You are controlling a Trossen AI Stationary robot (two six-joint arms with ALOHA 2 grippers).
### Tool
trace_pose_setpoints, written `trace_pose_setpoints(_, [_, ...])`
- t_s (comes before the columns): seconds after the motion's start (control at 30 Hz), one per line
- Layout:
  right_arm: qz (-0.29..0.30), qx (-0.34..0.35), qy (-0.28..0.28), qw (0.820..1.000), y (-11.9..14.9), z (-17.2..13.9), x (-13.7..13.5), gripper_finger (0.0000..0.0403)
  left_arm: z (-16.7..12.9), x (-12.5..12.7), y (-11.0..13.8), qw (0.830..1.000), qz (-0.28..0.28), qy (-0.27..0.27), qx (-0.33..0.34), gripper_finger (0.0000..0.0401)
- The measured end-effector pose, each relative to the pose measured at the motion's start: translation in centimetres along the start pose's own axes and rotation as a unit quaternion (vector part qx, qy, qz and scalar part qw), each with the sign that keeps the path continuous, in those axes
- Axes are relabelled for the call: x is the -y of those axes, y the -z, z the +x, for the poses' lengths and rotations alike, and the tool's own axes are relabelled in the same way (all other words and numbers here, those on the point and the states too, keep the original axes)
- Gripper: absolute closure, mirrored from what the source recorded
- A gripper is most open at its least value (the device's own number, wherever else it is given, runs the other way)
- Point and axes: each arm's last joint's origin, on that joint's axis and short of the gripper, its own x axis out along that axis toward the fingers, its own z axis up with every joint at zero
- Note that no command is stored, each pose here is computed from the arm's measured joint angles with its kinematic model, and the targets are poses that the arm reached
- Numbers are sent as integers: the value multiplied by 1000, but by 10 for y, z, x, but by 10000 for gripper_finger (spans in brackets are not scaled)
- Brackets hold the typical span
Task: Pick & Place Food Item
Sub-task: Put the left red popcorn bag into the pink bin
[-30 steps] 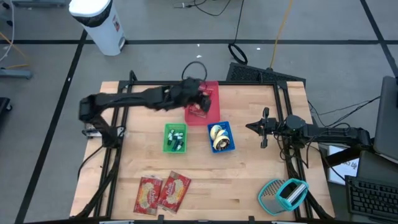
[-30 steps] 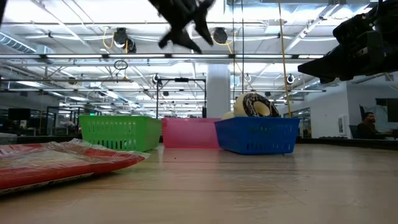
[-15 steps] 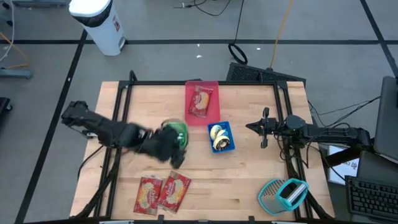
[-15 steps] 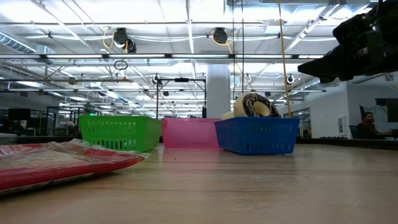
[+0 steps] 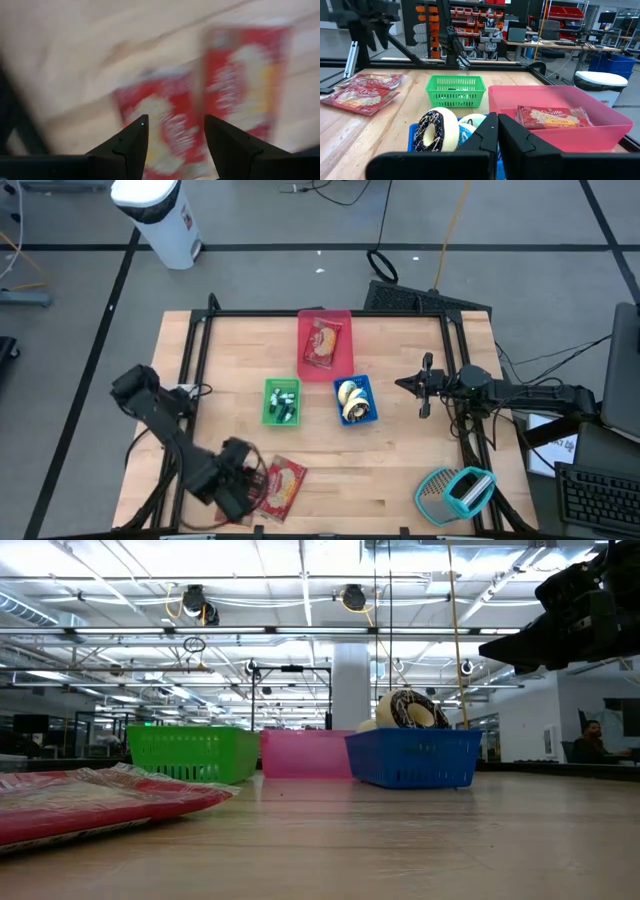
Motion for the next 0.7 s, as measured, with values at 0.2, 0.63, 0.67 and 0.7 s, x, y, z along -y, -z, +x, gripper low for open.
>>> trace_pose_setpoints(0.2, [0, 0, 0, 1000, 0, 0, 0, 399, 24, -17, 30, 998, -60, -17, 2, 210])
trace_pose_setpoints(0.63, [0, 0, 0, 1000, 0, 0, 0, 399, 75, -53, 44, 994, -100, -44, 15, 189])
trace_pose_setpoints(0.67, [0, 0, 0, 1000, 0, 0, 0, 399, 78, -52, 44, 994, -100, -39, 12, 185])
trace_pose_setpoints(0.7, [1, 0, 0, 1000, 0, 0, 0, 398, 82, -52, 43, 994, -100, -32, 10, 182])
